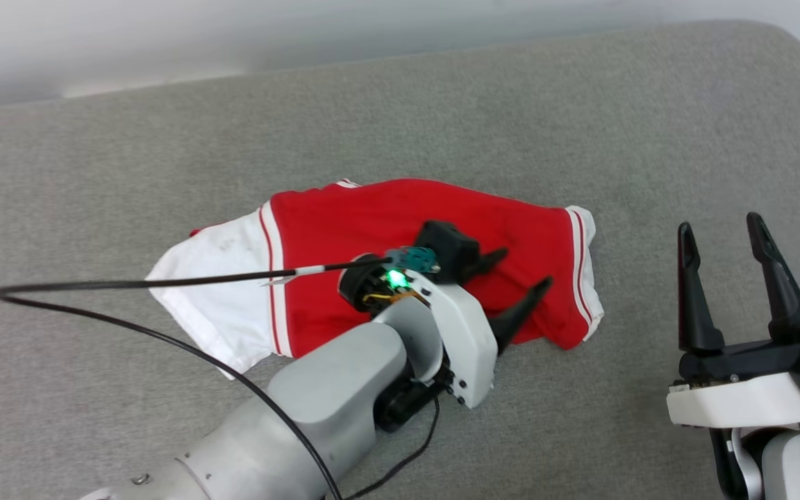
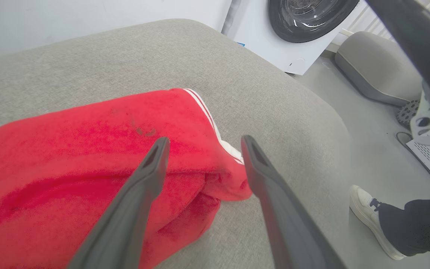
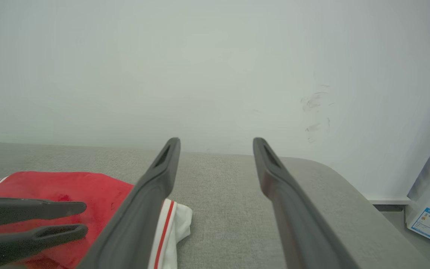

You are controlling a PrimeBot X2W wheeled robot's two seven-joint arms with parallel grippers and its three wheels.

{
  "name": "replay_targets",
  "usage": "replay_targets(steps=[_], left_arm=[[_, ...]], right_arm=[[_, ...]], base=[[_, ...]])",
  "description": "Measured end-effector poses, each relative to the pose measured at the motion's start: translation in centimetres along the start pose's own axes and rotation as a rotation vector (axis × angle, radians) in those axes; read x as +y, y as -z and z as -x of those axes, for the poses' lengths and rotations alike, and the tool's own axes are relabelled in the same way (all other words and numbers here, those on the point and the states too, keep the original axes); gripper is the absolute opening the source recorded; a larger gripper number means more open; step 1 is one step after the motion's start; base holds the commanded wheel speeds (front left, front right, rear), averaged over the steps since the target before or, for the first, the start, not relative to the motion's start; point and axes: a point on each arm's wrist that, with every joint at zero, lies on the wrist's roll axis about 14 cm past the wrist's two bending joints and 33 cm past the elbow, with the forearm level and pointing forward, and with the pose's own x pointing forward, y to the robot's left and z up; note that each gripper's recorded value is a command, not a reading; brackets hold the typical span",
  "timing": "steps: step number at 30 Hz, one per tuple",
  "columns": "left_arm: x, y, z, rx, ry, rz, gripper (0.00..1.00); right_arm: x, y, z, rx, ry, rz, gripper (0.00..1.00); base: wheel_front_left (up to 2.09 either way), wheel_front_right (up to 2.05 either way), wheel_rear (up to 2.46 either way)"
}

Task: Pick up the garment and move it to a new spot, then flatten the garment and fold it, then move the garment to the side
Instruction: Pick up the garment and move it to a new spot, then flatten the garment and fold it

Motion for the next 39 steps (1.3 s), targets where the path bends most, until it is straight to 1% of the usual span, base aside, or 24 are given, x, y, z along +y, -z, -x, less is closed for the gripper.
replay_targets(steps=[4, 8, 10, 13, 16, 18, 21, 23, 24, 29, 33, 36, 39], left_arm=[[1.9, -2.9, 1.6, -0.12, -0.073, -0.024, 1.0], [5.2, -7.0, 5.0, -0.252, -0.2, -0.095, 1.0], [7.2, -9.5, 7.6, -0.32, -0.283, -0.136, 1.0], [9.6, -13.0, 12.2, -0.405, -0.407, -0.228, 1.0], [10.7, -16.0, 17.4, -0.505, -0.518, -0.306, 1.0], [11.2, -16.6, 20.7, -0.541, -0.597, -0.361, 1.0], [11.4, -16.1, 24.9, -0.562, -0.684, -0.414, 1.0], [11.2, -15.1, 26.8, -0.565, -0.73, -0.429, 1.0], [10.5, -12.6, 28.1, -0.562, -0.775, -0.397, 1.0], [9.1, -8.7, 29.4, -0.574, -0.835, -0.296, 1.0], [7.8, -6.8, 29.8, -0.597, -0.863, -0.225, 1.0], [7.4, -6.2, 29.8, -0.607, -0.864, -0.21, 1.0], [6.9, -6.1, 29.2, -0.609, -0.836, -0.213, 1.0]], right_arm=[[0.9, -0.6, 0.0, -0.015, -0.026, -0.005, 1.0], [1.8, -1.2, 0.5, -0.027, -0.05, -0.009, 1.0], [2.2, -1.7, 0.7, -0.039, -0.064, -0.008, 1.0], [2.9, -2.4, 0.9, -0.056, -0.084, -0.005, 1.0], [3.7, -2.9, 1.1, -0.072, -0.105, -0.011, 1.0], [4.2, -3.4, 1.1, -0.085, -0.119, -0.012, 1.0], [5.1, -3.6, 1.3, -0.089, -0.145, -0.019, 1.0], [5.5, -3.9, 1.3, -0.098, -0.158, -0.023, 1.0], [5.7, -4.1, 1.5, -0.104, -0.164, -0.028, 1.0], [5.7, -4.0, 2.1, -0.095, -0.16, -0.045, 1.0], [5.7, -3.8, 2.6, -0.089, -0.16, -0.051, 1.0], [5.6, -3.8, 2.7, -0.088, -0.158, -0.053, 1.0], [5.8, -3.8, 2.8, -0.086, -0.163, -0.055, 1.0]], base=[[0.0, 0.0, 0.0], [0.0, 0.0, 0.0], [0.0, 0.0, 0.0], [0.0, 0.0, 0.0], [0.0, 0.0, 0.0], [0.0, 0.0, 0.0], [0.0, 0.0, 0.0], [0.0, 0.0, 0.0], [0.0, 0.0, 0.0], [0.0, 0.0, 0.0], [0.0, 0.0, 0.0], [0.0, 0.0, 0.0], [0.0, 0.0, 0.0]])
